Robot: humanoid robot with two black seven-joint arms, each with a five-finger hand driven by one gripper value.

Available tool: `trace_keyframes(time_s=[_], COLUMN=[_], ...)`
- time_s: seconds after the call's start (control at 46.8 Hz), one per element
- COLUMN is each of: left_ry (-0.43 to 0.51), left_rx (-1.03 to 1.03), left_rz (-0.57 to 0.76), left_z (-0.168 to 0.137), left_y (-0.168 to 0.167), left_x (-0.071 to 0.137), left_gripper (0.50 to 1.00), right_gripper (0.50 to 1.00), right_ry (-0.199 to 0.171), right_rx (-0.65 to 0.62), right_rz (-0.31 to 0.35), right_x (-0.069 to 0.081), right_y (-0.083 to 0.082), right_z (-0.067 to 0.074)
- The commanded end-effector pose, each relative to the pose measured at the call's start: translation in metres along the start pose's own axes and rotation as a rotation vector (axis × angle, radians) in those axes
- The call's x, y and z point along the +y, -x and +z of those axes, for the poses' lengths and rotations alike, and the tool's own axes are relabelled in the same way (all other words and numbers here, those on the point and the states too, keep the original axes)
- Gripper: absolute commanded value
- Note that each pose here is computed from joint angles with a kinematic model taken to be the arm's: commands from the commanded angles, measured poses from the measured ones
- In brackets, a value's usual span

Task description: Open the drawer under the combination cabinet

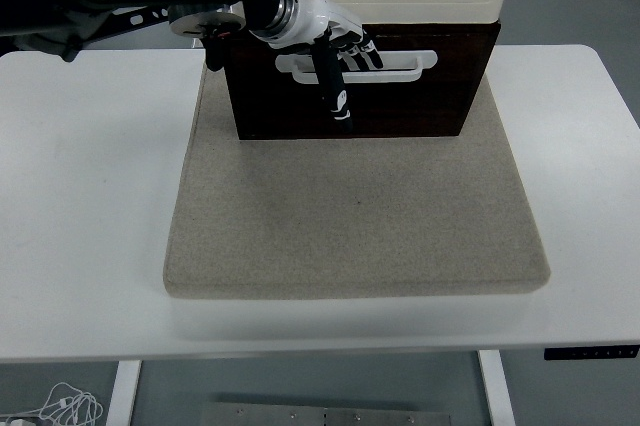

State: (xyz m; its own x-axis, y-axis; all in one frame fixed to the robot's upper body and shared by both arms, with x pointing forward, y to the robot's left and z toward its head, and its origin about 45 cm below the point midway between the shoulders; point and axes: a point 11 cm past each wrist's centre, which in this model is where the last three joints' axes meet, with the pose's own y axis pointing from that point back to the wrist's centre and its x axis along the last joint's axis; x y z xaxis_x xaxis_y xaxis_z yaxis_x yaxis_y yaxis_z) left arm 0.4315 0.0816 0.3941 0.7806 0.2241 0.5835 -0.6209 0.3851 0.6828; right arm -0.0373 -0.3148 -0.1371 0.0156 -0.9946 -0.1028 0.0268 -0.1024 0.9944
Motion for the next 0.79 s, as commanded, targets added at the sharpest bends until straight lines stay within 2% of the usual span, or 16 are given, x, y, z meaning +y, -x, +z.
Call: trace_keyframes(time_s=[0.0, 0.769], left_ry=[0.001, 0.011], left_rx=[-0.004, -0.056], left_rz=[-0.006, -0.094], left_z=[0.0006, 0.0053], left_y=[0.0004, 0.0075], left_x=[0.0005, 0.0063], left_gripper=[1.000, 1.000], right_gripper=[0.926, 0.926], right_ry=[0.000, 0.000], right_rx=[0.000, 0.000], right_rz=[0.000, 0.000], right_x=[0.0000, 0.0000], right_y=[0.0000, 0.0000], right_z=[0.0000, 0.0000])
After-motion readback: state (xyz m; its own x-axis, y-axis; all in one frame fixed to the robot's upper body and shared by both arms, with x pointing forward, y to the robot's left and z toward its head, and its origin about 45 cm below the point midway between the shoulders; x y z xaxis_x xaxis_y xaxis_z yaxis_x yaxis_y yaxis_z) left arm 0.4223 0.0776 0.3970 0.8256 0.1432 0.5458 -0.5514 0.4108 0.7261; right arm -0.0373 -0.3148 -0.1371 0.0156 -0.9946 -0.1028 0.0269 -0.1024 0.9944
